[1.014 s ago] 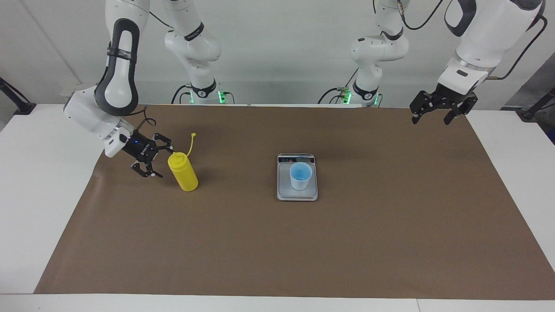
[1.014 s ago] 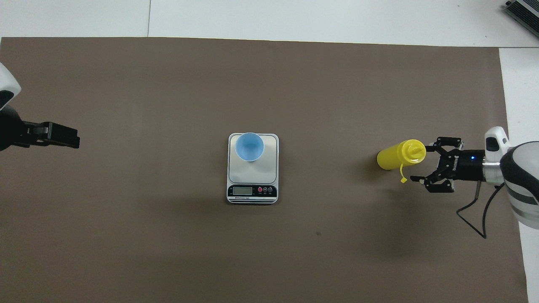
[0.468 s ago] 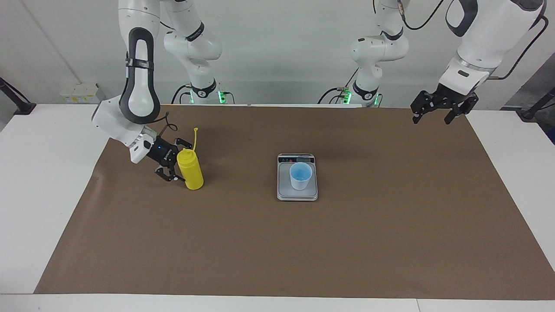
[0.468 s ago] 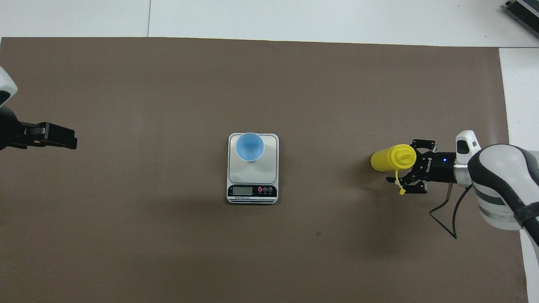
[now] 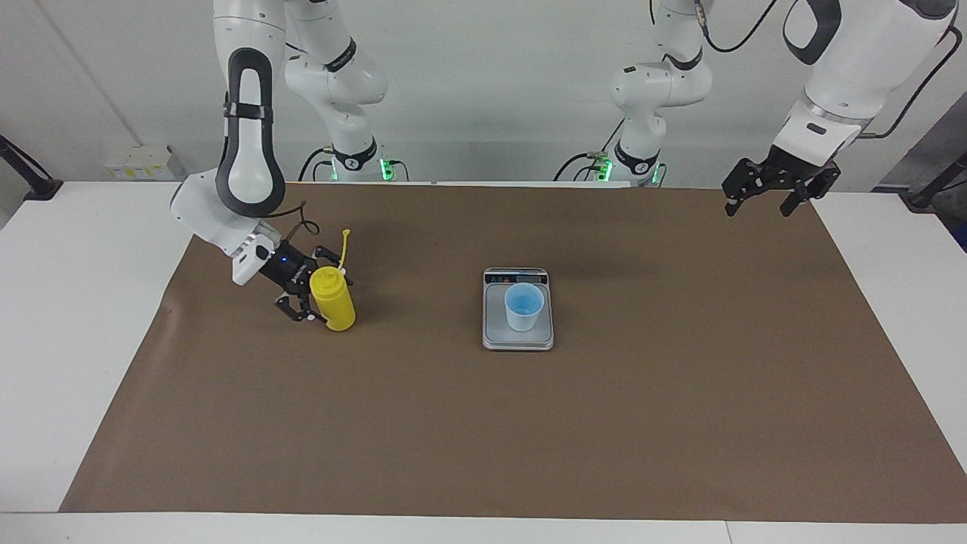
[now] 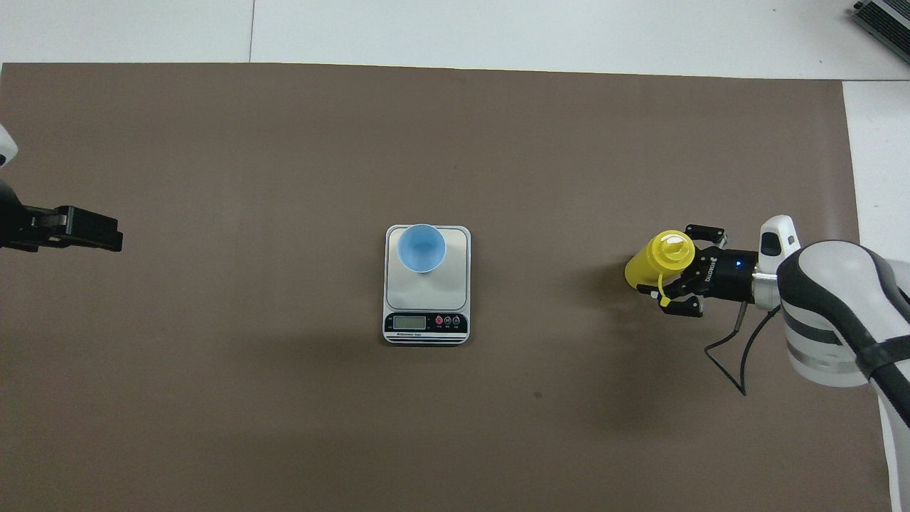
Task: Pour seasoning into cup on scale with both arms
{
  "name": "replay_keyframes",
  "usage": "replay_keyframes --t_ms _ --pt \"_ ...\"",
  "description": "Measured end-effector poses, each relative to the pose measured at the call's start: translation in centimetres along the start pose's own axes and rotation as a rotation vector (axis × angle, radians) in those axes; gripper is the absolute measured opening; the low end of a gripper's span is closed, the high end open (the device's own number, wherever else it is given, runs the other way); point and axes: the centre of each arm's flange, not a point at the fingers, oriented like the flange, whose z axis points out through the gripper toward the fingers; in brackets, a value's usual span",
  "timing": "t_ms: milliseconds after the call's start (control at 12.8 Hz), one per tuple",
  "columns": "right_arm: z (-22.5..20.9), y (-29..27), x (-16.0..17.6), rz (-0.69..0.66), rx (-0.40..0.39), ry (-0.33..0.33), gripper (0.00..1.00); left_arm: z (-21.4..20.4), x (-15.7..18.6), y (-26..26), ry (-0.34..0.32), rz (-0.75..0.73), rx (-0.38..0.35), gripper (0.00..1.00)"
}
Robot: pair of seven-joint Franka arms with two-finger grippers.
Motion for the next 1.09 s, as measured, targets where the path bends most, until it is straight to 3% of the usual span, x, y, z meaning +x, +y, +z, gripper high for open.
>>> replay_keyframes --t_ms 156,312,468,702,858,1092 --pt "-0.1 0.0 0.2 0.000 -0.003 0.003 0.68 0.0 0.0 0.1 0.000 0.001 0.000 1.00" --pt "-0.8 0.0 1.2 0.027 -0.017 0.011 0.67 0.0 0.0 0.4 0.000 0.008 0.000 1.00" --pt "-1.0 -0.6 5.1 0.060 -0.013 -0.014 0.67 0.0 0.0 0.6 -0.001 0.011 0.001 1.00" --pt "-0.1 -2.3 13.5 0.042 -0.035 -0.251 0.65 0.0 0.0 0.4 -0.001 0.008 0.000 1.00" --pt "0.7 -4.2 19.5 0.006 -0.097 -0.411 0.57 0.0 0.0 0.3 -0.001 0.006 0.000 1.00" --pt "3.7 -8.7 26.3 -0.043 -0.212 -0.619 0.57 0.0 0.0 0.3 -0.001 0.006 0.000 1.00"
